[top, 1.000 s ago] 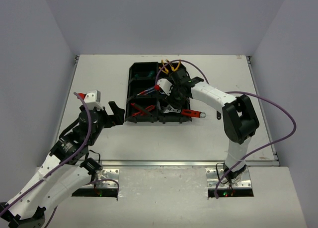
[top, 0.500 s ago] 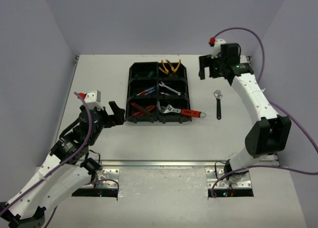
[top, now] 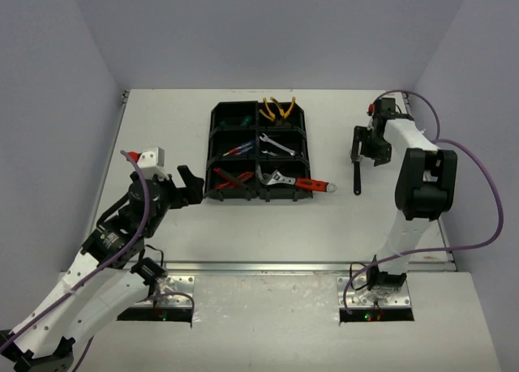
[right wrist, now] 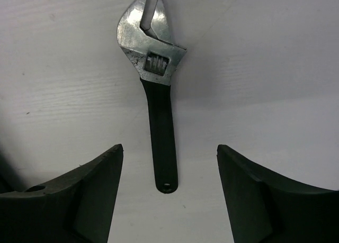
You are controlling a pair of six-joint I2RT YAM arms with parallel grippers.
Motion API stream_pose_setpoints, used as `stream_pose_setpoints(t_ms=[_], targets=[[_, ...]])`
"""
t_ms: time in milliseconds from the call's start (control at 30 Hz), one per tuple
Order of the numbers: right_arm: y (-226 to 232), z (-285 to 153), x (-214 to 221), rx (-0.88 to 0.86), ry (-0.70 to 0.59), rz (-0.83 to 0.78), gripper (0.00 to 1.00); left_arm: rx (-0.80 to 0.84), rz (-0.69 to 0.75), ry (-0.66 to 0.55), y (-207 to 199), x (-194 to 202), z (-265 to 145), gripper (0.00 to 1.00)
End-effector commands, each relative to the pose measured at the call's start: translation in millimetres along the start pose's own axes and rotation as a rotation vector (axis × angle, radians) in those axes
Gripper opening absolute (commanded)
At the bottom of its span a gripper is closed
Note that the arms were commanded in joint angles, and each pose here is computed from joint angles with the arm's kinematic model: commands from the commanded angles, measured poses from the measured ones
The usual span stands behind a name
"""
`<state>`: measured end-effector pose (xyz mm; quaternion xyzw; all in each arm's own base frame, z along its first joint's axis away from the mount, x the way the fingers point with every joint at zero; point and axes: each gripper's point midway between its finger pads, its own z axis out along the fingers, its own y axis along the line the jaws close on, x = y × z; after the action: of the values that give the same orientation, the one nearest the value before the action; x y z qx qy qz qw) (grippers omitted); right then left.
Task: Sort the tools into containers
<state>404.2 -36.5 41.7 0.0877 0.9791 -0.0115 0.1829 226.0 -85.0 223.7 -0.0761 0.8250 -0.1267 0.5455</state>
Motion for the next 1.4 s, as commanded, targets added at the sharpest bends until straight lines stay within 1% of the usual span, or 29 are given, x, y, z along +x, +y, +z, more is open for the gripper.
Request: stream_pose_setpoints(t_ms=[0, 100, 233, 300, 367, 433, 500, 533, 600, 667, 733, 800, 900, 1167, 1200, 1267, 1333, 1367], targets=[[10.0, 13.8, -1.5, -0.037, 0.018, -0.032, 0.68, 0.034, -0.006, -0.035, -7.3, -8.3, -1.4, 1.00], [1.4, 32.0, 5.7, 0.009, 0.063, -0.053, 0.60, 0.039, -0.004, -0.033, -8.2, -7.6, -1.0, 1.00], [-0.2, 43.5, 14.0, 0.019, 0.086, -0.060, 0.55, 0.041, -0.003, -0.031, -8.9, -7.7, -0.6, 1.00], [0.5, 50.8, 22.8, 0.012, 0.136, -0.075, 0.38, 0.041, -0.005, -0.035, -8.6, -8.4, -1.1, 1.00], [1.5, 56.1, 27.4, 0.005, 0.164, -0.082, 0.27, 0.042, -0.005, -0.035, -8.8, -8.3, -1.3, 1.00], [3.7, 60.4, 31.0, -0.006, 0.179, -0.091, 0.20, 0.042, -0.005, -0.034, -8.7, -8.0, -1.2, 1.00], [9.5, 59.6, 30.2, -0.024, 0.176, -0.107, 0.09, 0.041, -0.005, -0.035, -8.5, -8.2, -1.4, 1.00], [12.7, 57.5, 28.0, -0.030, 0.168, -0.117, 0.02, 0.042, -0.006, -0.035, -8.3, -8.2, -1.7, 1.00], [17.2, 49.1, 22.5, -0.035, 0.143, -0.122, 0.00, 0.045, -0.006, -0.036, -9.1, -8.5, -1.7, 1.00], [21.9, 28.6, 7.0, -0.044, 0.065, -0.127, 0.00, 0.042, -0.003, -0.033, -8.8, -7.9, -0.8, 1.00], [28.5, -2.2, -14.4, -0.052, -0.047, -0.130, 0.00, 0.043, -0.001, -0.029, -9.2, -7.0, -0.3, 1.00], [30.8, -26.9, -26.4, -0.060, -0.125, -0.125, 0.00, 0.043, 0.000, -0.026, -9.4, -6.4, -0.1, 1.00], [30.4, -43.0, -30.4, -0.061, -0.177, -0.117, 0.00, 0.039, -0.001, -0.027, -8.7, -6.5, 0.2, 1.00], [39.4, -52.2, -28.6, -0.114, -0.195, -0.097, 0.00, 0.031, 0.004, -0.017, -8.4, -4.5, 2.5, 1.00], [44.0, -60.5, -31.9, -0.131, -0.223, -0.103, 0.00, 0.031, 0.004, -0.017, -8.4, -4.5, 2.5, 1.00], [55.2, -74.5, -42.2, -0.171, -0.297, -0.138, 0.00, 0.032, 0.005, -0.014, -8.8, -4.0, 3.3, 1.00], [94.7, -97.7, -44.3, -0.217, -0.383, -0.321, 0.00, 0.034, 0.008, -0.008, -9.4, -2.8, 4.0, 1.00], [105.2, -108.0, -46.5, -0.227, -0.421, -0.381, 0.00, 0.031, 0.009, -0.006, -9.2, -2.4, 4.6, 1.00]])
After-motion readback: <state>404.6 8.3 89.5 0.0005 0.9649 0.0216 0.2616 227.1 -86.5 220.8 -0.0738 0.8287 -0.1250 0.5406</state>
